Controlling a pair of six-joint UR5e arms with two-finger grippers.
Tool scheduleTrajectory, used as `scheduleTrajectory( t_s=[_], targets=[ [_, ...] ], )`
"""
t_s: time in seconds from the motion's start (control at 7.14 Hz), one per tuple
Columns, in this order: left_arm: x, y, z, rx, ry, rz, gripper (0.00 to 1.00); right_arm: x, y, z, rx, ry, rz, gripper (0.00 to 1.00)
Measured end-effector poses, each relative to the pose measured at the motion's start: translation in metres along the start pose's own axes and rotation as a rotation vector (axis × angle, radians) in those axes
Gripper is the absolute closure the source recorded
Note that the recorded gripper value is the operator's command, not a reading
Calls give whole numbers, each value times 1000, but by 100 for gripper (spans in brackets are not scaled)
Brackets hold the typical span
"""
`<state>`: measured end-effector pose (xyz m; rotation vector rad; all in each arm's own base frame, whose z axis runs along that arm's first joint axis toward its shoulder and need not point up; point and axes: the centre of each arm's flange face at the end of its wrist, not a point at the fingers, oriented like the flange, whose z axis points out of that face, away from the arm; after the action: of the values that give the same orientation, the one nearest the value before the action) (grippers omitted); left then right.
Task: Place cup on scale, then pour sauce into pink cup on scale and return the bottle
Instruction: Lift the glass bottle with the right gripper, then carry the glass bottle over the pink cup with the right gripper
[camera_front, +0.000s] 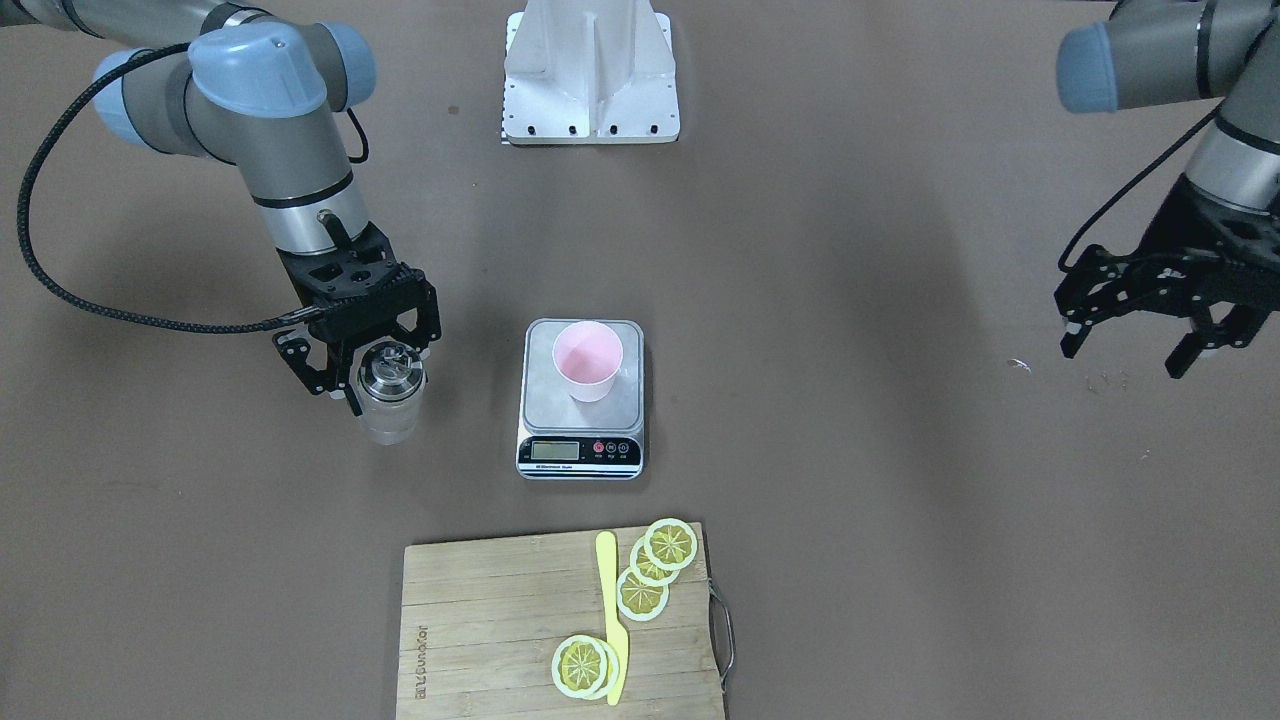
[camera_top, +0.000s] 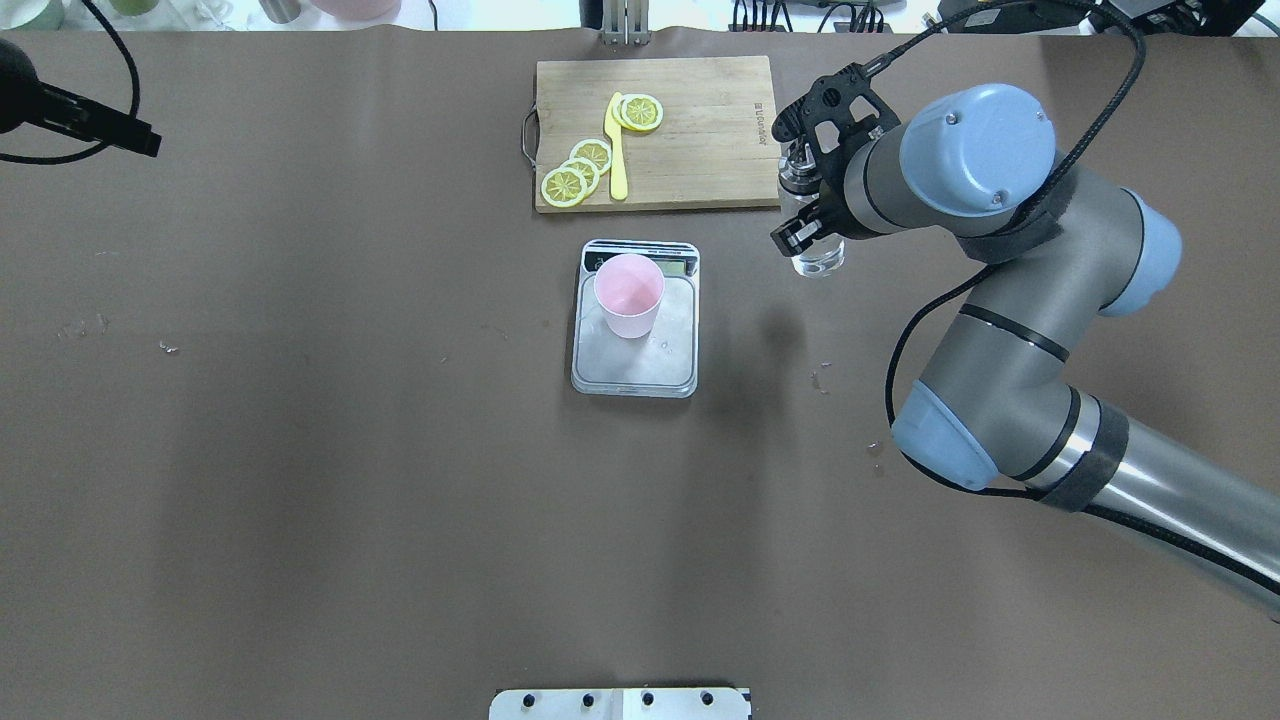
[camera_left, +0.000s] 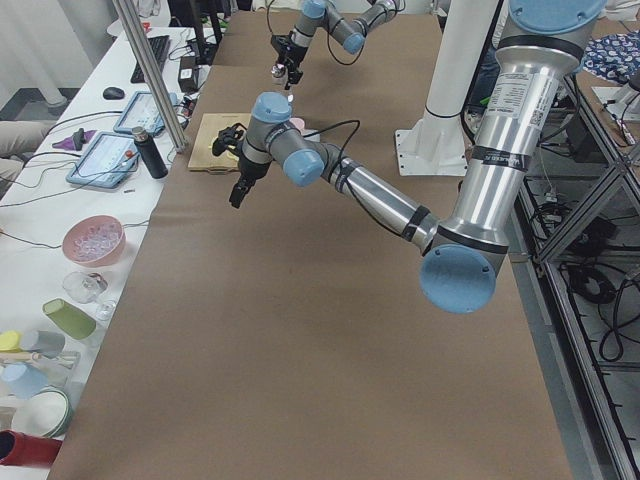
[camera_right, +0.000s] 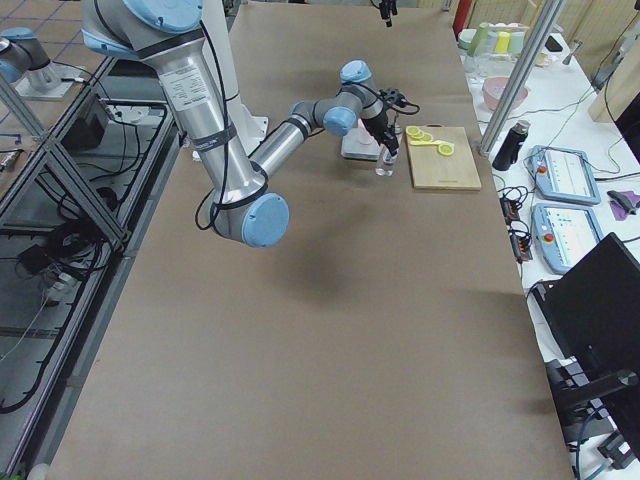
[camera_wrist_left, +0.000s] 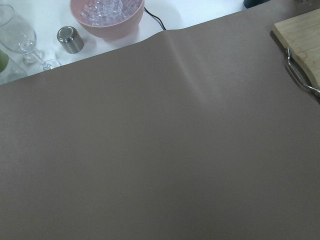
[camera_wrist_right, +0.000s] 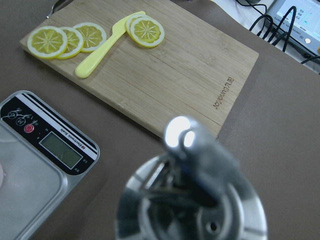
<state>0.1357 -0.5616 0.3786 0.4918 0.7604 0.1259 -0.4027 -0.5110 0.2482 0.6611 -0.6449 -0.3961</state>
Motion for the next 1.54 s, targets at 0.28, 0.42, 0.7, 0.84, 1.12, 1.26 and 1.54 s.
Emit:
scheduleTrajectory(
  t_s=[0.28,0.42,0.7,0.84,1.12,1.26,1.54],
  targets=[
    [-73,6,-9,-25,-16,-21,3,-20,-2,-9,-24,42,-21,100],
    [-100,11,-13,-36,-21,-44,3,-29,-4,-13,-37,61,-30,100],
    [-156,23,-12,-68,-27,-84,3,-46,-7,-17,-63,99,-46,100],
    [-183,30,-8,-88,-27,-95,3,-51,-7,-17,-77,117,-54,100],
    [-218,44,3,-124,-28,-100,3,-61,-8,-22,-104,156,-69,100],
    [-226,51,7,-138,-25,-106,3,-64,-11,-26,-121,181,-79,100],
    [-235,62,10,-155,1,-123,3,-75,-13,-30,-154,237,-113,100]
  ],
)
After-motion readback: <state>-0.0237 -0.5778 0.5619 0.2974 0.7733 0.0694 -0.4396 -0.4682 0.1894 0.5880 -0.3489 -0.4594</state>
